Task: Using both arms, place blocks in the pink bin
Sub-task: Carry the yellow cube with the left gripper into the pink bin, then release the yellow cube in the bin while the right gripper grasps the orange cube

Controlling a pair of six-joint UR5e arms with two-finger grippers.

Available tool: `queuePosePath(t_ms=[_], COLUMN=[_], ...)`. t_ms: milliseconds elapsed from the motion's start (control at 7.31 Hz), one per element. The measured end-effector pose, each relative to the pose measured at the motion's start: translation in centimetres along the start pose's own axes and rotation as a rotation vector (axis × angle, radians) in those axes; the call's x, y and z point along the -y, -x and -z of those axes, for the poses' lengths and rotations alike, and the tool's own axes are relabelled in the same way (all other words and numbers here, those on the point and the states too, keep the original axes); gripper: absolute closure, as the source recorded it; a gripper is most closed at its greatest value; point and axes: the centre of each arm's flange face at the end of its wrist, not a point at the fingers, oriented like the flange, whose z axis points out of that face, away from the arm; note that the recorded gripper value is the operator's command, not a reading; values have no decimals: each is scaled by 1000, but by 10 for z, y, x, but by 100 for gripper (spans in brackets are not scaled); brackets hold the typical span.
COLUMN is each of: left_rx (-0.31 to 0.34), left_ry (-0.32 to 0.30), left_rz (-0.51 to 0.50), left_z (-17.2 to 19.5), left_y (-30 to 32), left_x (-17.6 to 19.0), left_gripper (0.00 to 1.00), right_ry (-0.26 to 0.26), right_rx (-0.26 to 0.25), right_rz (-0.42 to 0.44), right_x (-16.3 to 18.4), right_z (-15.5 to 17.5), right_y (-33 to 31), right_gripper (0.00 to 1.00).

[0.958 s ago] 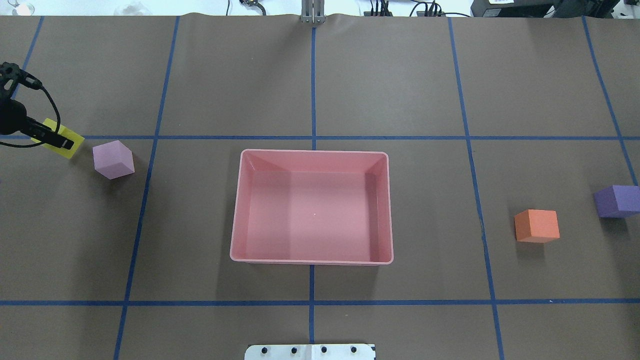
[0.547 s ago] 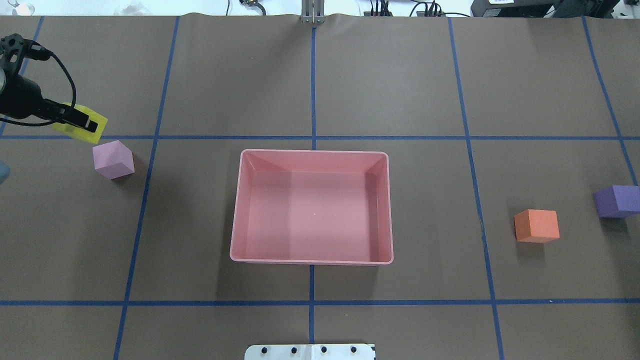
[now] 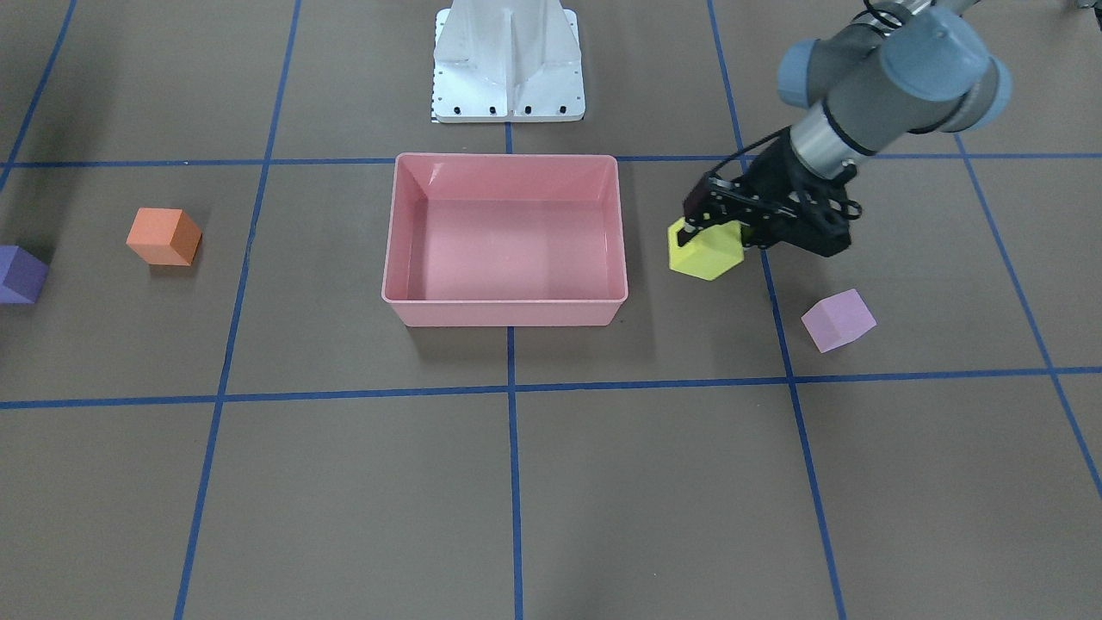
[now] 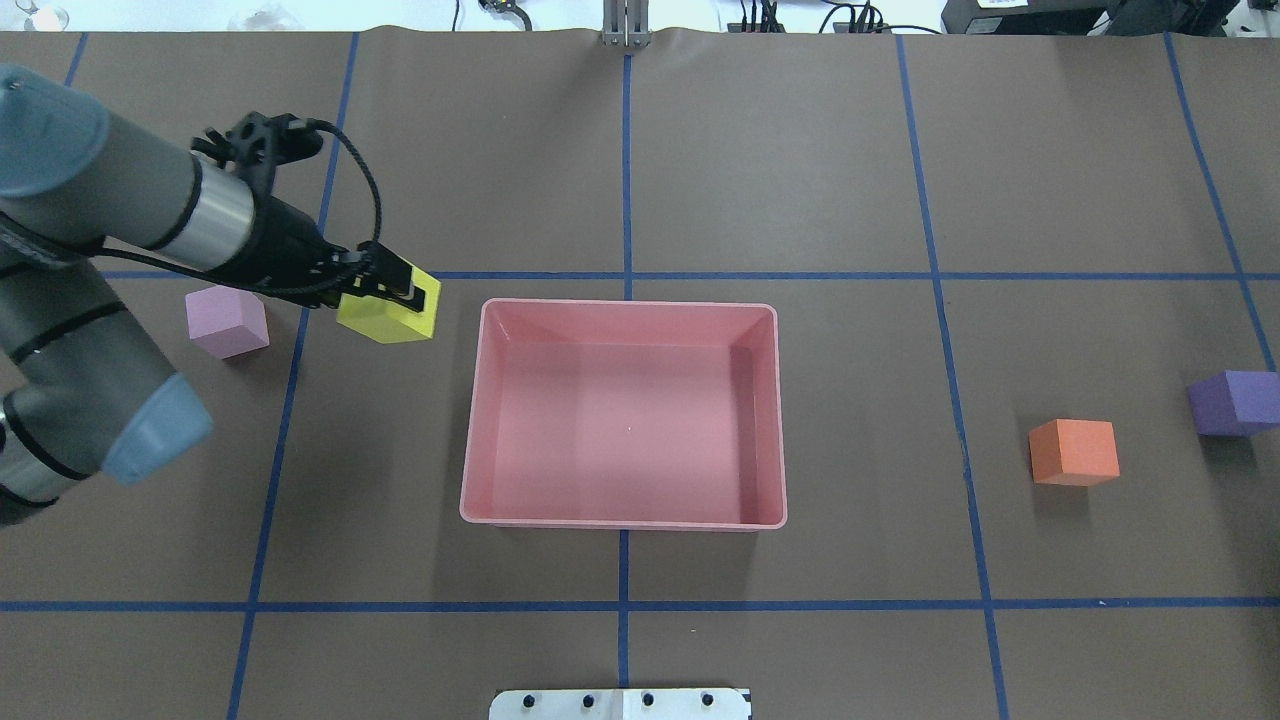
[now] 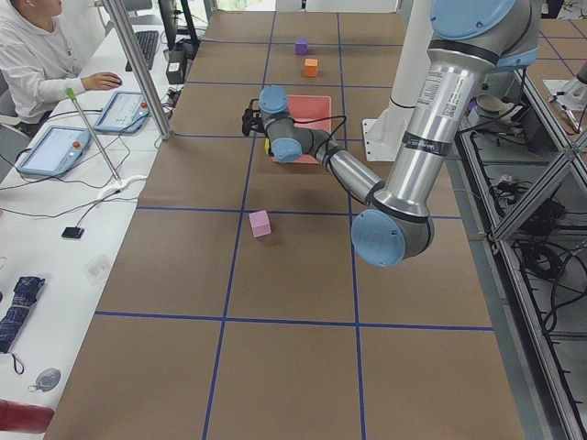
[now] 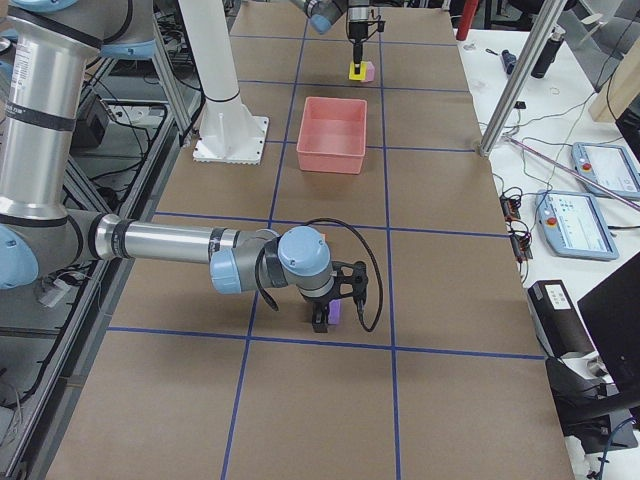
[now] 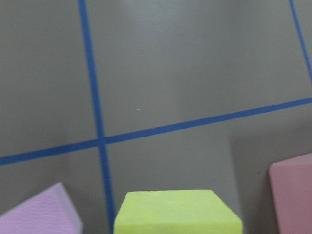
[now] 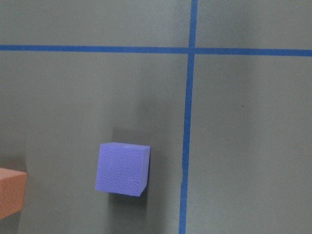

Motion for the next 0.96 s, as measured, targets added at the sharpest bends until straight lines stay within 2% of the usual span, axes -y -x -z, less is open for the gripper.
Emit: queuePosePath(t_ms=[137, 274, 547, 684, 958], left_rx=[-26, -36, -1, 17, 33], left_ry=[4, 5, -21, -48, -68], left_rz=[27, 53, 57, 47, 36], left_z=[-29, -56, -99, -115, -126], left_y=[-48, -97, -165, -176, -179], left_x=[-21, -43, -92, -113, -128], left_gripper=[76, 1, 0, 0, 0], right_ry=[-4, -5, -5, -9, -12], right_rx=[9, 16, 12, 8, 2], right_rz=[-23, -47, -85, -102, -133], right_x=[3, 4, 5, 5, 2], right_z=[-8, -17, -35, -45, -57], right_y=[14, 27, 52, 68, 114], right_gripper=[0, 0, 0, 0, 0])
